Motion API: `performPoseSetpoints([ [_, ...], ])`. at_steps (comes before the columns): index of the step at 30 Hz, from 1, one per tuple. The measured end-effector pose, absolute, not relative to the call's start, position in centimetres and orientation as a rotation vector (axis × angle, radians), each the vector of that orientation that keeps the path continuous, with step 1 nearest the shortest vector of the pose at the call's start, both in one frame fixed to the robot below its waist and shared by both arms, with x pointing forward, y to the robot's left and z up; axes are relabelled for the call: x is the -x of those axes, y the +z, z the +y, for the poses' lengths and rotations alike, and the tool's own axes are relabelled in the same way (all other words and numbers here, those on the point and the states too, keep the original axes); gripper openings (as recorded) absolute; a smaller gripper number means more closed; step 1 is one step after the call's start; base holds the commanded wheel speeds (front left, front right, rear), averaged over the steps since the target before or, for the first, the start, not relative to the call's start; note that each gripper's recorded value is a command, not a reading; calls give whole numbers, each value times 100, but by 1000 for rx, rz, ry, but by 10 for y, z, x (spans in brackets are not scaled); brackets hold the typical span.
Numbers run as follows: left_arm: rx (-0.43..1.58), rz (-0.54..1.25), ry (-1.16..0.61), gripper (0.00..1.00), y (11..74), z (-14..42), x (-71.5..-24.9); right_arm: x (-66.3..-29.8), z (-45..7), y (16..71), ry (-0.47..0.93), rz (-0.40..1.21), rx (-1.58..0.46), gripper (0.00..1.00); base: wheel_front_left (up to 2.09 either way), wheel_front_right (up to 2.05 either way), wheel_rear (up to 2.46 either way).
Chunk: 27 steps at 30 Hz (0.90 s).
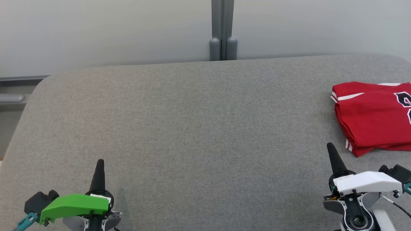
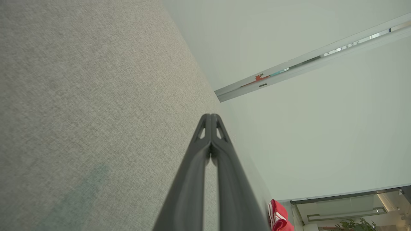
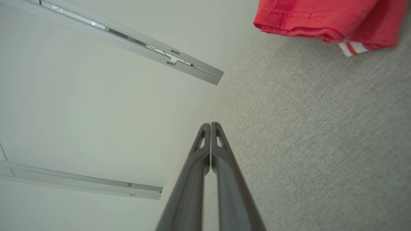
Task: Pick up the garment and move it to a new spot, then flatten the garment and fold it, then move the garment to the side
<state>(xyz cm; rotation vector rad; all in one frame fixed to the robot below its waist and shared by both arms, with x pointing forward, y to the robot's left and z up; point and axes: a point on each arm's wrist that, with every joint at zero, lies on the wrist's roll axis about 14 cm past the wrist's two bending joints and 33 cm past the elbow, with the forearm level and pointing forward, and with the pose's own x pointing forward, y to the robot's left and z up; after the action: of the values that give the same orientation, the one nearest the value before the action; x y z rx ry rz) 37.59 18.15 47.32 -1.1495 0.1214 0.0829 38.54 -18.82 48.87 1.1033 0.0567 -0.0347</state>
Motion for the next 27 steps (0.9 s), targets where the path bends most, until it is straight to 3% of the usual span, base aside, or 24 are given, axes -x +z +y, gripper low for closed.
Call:
performPoseSetpoints([
  [27,1375,74,58,0,487,190,-382,-386,-194,494,-32,42,-1348,0,0,0,0],
])
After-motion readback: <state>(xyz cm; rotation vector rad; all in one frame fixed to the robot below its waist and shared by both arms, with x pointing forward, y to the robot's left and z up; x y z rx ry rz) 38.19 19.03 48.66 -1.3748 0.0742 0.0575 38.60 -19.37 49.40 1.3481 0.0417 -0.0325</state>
